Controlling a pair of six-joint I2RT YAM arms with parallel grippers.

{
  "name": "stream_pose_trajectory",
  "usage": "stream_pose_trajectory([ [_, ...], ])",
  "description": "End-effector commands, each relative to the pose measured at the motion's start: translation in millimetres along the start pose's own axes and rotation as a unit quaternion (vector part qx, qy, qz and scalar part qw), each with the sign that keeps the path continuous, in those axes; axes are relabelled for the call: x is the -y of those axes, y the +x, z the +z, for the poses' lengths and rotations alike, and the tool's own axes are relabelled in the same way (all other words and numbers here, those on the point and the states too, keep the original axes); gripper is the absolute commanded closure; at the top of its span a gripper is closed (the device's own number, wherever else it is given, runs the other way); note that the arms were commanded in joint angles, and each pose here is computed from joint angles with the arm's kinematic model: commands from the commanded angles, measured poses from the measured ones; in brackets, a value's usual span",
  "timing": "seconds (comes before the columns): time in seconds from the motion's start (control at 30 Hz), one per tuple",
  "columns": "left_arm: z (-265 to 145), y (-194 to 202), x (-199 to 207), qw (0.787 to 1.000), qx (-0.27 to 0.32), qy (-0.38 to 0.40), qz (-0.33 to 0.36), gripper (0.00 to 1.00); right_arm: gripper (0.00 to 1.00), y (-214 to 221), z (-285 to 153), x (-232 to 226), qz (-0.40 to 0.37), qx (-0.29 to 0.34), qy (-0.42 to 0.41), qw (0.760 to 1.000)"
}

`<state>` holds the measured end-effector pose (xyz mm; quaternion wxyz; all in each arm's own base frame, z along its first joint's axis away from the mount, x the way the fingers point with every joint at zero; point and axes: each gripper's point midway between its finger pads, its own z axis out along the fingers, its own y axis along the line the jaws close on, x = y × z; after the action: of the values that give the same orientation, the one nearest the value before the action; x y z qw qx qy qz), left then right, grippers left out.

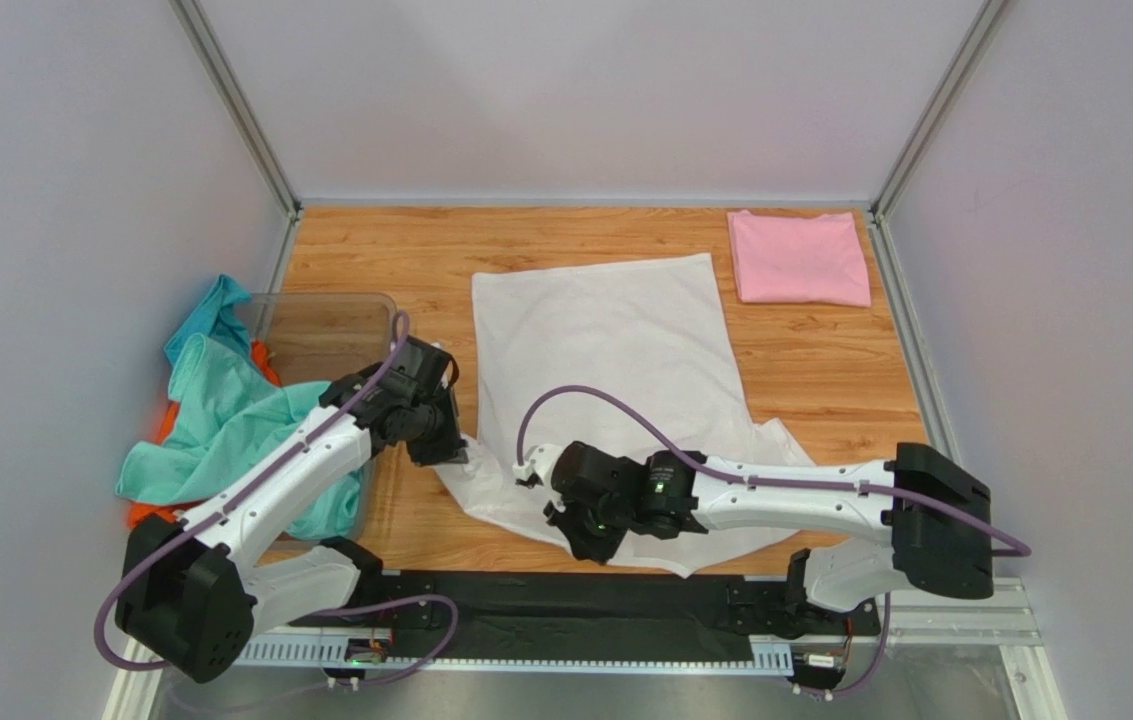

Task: Fold and stack the t-shirts
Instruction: Flatten the tshirt out

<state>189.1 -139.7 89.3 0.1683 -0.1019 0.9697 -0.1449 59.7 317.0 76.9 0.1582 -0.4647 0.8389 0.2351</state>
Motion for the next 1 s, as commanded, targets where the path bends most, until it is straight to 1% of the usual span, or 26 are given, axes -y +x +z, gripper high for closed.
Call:
stream_pose_trajectory([
  [0.0,-5,13,-14,0.999,-0.037,-0.032,0.001,1.00,0.96,17,-5,-3,-0.001,-0.015,-0.016,1.000],
  [0.07,-8,23,-24,0.997,-0.051,-0.049,0.000,0.95,0.92,27,-5,-5,-0.007,-0.031,-0.026,0.999],
  [0.1,-10,31,-34,0.996,-0.060,-0.066,-0.002,0.84,0.89,30,-5,-7,-0.008,-0.035,-0.034,0.999],
  [0.13,-12,34,-38,0.995,-0.062,-0.074,-0.004,0.75,0.85,33,-4,-10,-0.012,-0.039,-0.044,0.998],
  [0.17,-13,36,-40,0.995,-0.063,-0.077,-0.006,0.67,0.82,35,-3,-11,-0.014,-0.044,-0.052,0.998],
  [0.2,-17,41,-42,0.995,-0.066,-0.075,-0.003,0.62,0.78,36,-3,-13,-0.015,-0.045,-0.056,0.997],
  [0.23,-19,42,-42,0.996,-0.064,-0.069,-0.002,0.59,0.66,34,-3,-17,-0.018,-0.042,-0.070,0.996],
  [0.27,-21,43,-41,0.996,-0.063,-0.063,-0.001,0.56,0.58,35,-4,-21,-0.022,-0.043,-0.081,0.996],
  [0.33,-28,42,-35,0.998,-0.053,-0.039,0.000,0.48,0.40,29,-7,-26,-0.026,-0.035,-0.093,0.995],
  [0.37,-30,41,-32,0.998,-0.049,-0.031,0.001,0.36,0.00,25,-10,-28,-0.028,-0.028,-0.096,0.995],
  [0.4,-33,38,-26,0.999,-0.045,-0.018,0.006,0.18,0.00,19,-12,-30,-0.032,-0.021,-0.098,0.994],
  [0.47,-36,33,-20,0.999,-0.038,-0.005,0.009,0.17,0.00,10,-16,-27,-0.029,-0.007,-0.083,0.996],
  [0.5,-36,32,-15,0.999,-0.039,0.005,0.014,0.15,0.00,6,-18,-24,-0.025,-0.003,-0.074,0.997],
  [0.53,-35,30,-12,0.999,-0.039,0.010,0.014,0.11,0.00,-4,-22,-15,-0.016,0.009,-0.047,0.999],
  [0.57,-34,29,-8,0.999,-0.039,0.016,0.014,0.10,0.00,-9,-24,-10,0.001,0.014,-0.035,0.999],
  [0.63,-30,25,5,0.998,-0.044,0.041,0.018,0.09,0.00,-25,-34,4,0.028,0.035,-0.015,0.999],
  [0.7,-26,24,16,0.997,-0.048,0.057,0.020,0.04,0.00,-37,-43,11,0.050,0.057,-0.009,0.997],
  [0.83,-16,23,33,0.995,-0.053,0.082,0.027,0.04,0.00,-48,-56,39,0.095,0.083,0.024,0.992],
  [0.9,-7,29,41,0.992,-0.071,0.099,0.031,0.03,0.00,-51,-60,60,0.141,0.091,0.041,0.985],
  [0.97,0,34,41,0.991,-0.084,0.101,0.026,0.03,0.00,-48,-58,90,0.199,0.085,0.059,0.974],
])
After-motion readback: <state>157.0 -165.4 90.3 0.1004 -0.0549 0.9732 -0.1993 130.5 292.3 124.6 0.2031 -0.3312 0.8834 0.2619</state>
